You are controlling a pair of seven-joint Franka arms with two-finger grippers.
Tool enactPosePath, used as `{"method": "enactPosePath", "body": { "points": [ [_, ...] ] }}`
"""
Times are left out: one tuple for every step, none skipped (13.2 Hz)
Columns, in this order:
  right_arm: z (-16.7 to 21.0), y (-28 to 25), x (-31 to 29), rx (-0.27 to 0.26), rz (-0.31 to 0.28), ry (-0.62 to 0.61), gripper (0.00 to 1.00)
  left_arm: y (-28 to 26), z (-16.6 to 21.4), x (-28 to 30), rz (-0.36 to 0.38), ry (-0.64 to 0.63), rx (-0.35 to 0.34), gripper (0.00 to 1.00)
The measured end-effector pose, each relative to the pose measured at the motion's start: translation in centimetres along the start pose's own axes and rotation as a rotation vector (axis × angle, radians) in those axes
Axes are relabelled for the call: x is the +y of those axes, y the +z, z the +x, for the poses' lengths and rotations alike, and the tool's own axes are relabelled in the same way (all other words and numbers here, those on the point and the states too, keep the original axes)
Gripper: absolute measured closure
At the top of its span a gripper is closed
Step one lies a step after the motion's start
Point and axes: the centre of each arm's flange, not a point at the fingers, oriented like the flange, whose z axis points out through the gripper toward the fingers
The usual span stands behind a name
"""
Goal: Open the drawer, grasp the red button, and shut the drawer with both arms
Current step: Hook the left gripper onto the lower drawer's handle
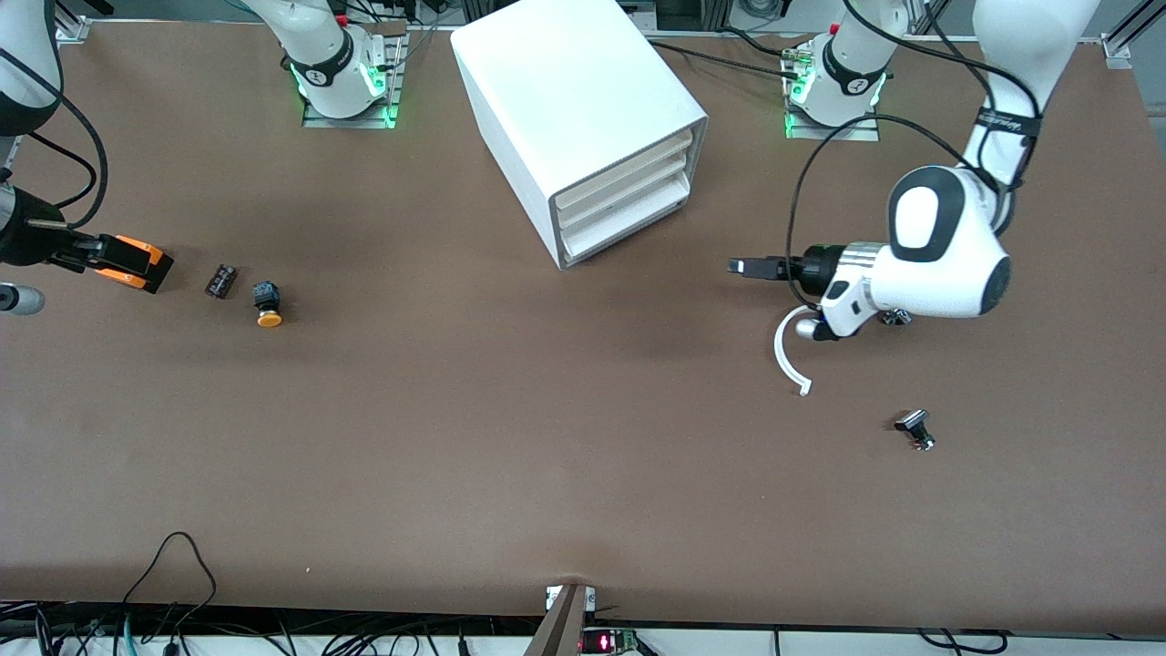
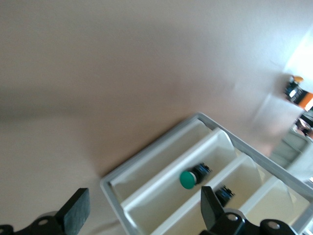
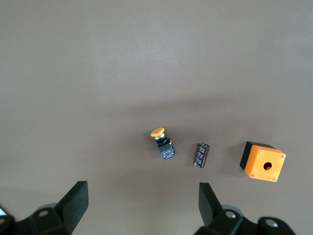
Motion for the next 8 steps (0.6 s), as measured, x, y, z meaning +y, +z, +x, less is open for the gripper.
{"method": "enactPosePath", "body": {
  "points": [
    [0.0,0.0,-0.1,-0.002,0.000,-0.001,0.00,1.8,-0.2,0.1,-0.048,0.023,-0.029,0.00],
    [0.0,0.0,-0.2,-0.004,0.000,-0.003,0.00,3.7,-0.5,-0.2,-0.103,0.044,-0.056,0.00],
    [-0.1,0.1,-0.3,-0.008,0.000,-0.004,0.00,5.5,-0.8,-0.8,-0.153,0.060,-0.078,0.00],
    [-0.1,0.1,-0.3,-0.010,0.000,-0.005,0.00,7.2,-1.2,-1.5,-0.189,0.076,-0.096,0.00],
    [-0.1,0.1,-0.3,-0.010,0.000,-0.004,0.00,8.5,-1.6,-2.1,-0.209,0.096,-0.111,0.00],
    [-0.1,0.1,-0.3,-0.010,0.000,-0.004,0.00,9.6,-1.9,-2.5,-0.219,0.110,-0.125,0.00],
    [-0.1,0.1,-0.3,-0.011,0.000,-0.004,0.00,10.5,-2.2,-2.5,-0.230,0.113,-0.136,0.00],
    [-0.1,0.1,-0.3,-0.012,0.000,-0.004,0.00,11.5,-2.7,-2.4,-0.247,0.106,-0.146,0.00]
  ]
}}
